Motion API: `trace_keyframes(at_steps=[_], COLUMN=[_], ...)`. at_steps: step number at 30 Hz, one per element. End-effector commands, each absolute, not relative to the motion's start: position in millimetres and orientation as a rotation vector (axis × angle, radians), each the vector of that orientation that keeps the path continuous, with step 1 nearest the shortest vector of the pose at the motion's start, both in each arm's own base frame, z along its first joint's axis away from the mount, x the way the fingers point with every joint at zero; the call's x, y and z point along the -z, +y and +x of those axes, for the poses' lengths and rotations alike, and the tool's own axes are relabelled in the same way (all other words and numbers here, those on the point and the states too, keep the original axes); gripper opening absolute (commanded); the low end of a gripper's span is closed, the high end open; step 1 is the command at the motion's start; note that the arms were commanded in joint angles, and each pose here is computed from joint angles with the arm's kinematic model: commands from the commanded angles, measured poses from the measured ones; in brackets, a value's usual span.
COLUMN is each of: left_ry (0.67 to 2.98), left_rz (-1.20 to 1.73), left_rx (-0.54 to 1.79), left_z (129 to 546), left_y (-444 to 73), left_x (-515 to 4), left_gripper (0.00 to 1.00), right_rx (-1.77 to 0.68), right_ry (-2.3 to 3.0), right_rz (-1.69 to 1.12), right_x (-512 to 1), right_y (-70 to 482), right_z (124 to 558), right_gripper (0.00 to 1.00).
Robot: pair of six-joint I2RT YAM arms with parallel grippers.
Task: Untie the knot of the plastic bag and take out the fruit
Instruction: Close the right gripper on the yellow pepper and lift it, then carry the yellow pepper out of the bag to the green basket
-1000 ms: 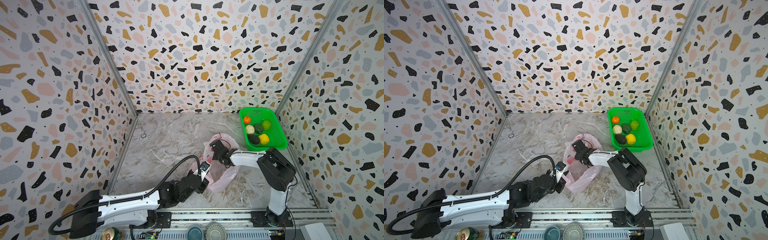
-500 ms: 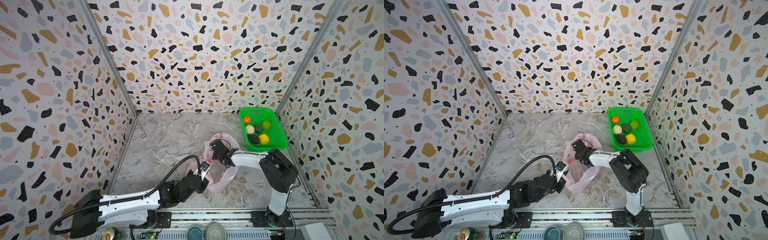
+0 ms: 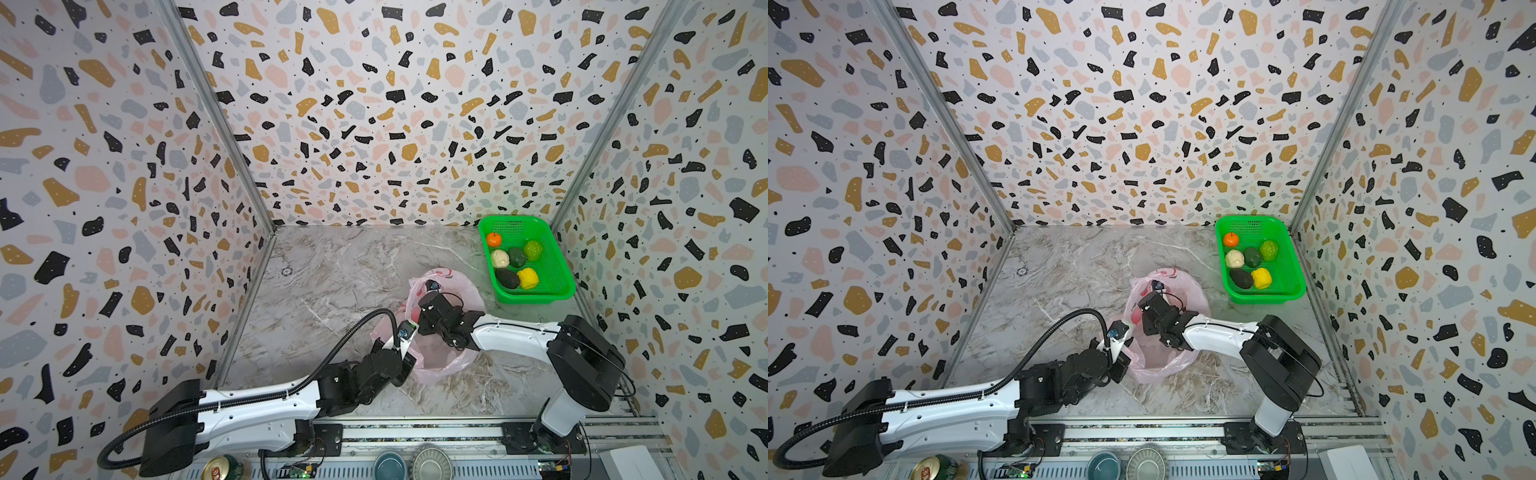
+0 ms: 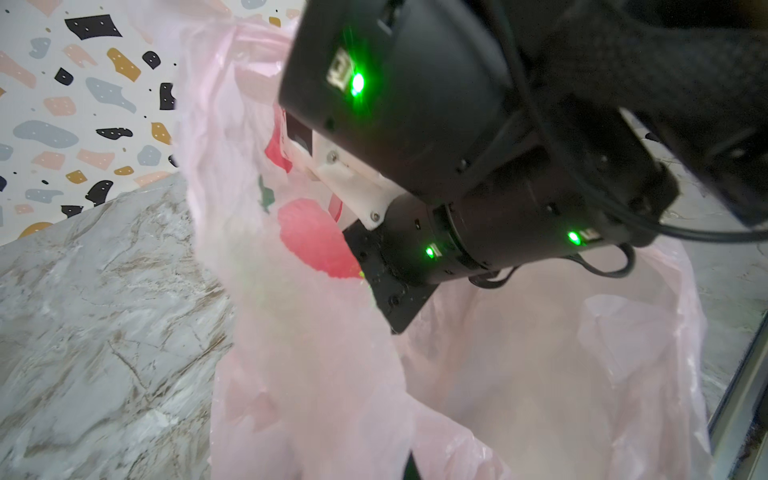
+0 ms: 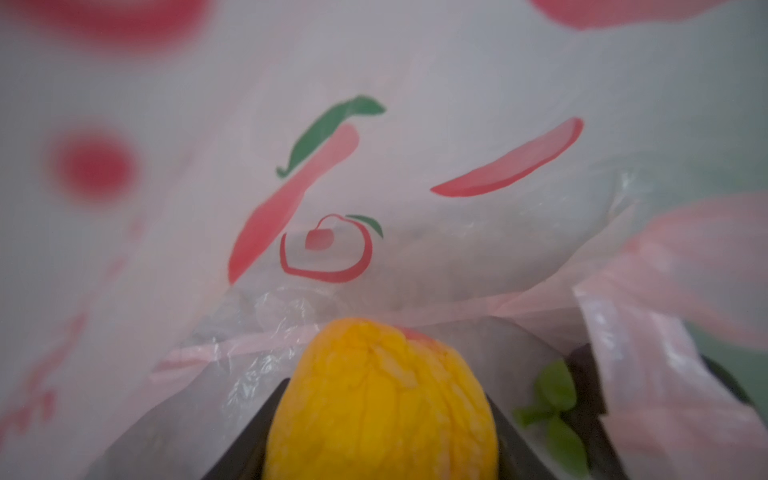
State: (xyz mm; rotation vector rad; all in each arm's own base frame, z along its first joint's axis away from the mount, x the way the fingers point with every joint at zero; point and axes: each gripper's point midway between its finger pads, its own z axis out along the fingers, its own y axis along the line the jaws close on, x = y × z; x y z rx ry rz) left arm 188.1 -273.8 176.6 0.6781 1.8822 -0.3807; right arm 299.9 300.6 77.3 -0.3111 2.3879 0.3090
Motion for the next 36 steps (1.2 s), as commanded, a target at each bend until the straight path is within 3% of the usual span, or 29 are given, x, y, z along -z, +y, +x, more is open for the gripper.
trace_keyframes(at_steps=[1, 15, 36], left_ry=[1.855, 1.858, 1.859], left_rz=[0.623, 0.608, 0.608], left_rx=[0.39, 0.372, 0.364], left_z=[192, 193, 193], left_y=[-273, -268, -266], left_x=[-190, -190, -190], left_gripper=[0.0, 0.0, 0.0], right_rx=[-0.344, -0.429, -0.521], right_ry=[2.39, 2.379, 2.221], right_rz=[-0.335, -0.356, -0.204], right_x=[-91, -134, -245], right_y=[304, 305, 271], right_z=[283, 246, 246], right_gripper=[0.51, 0.51, 0.51])
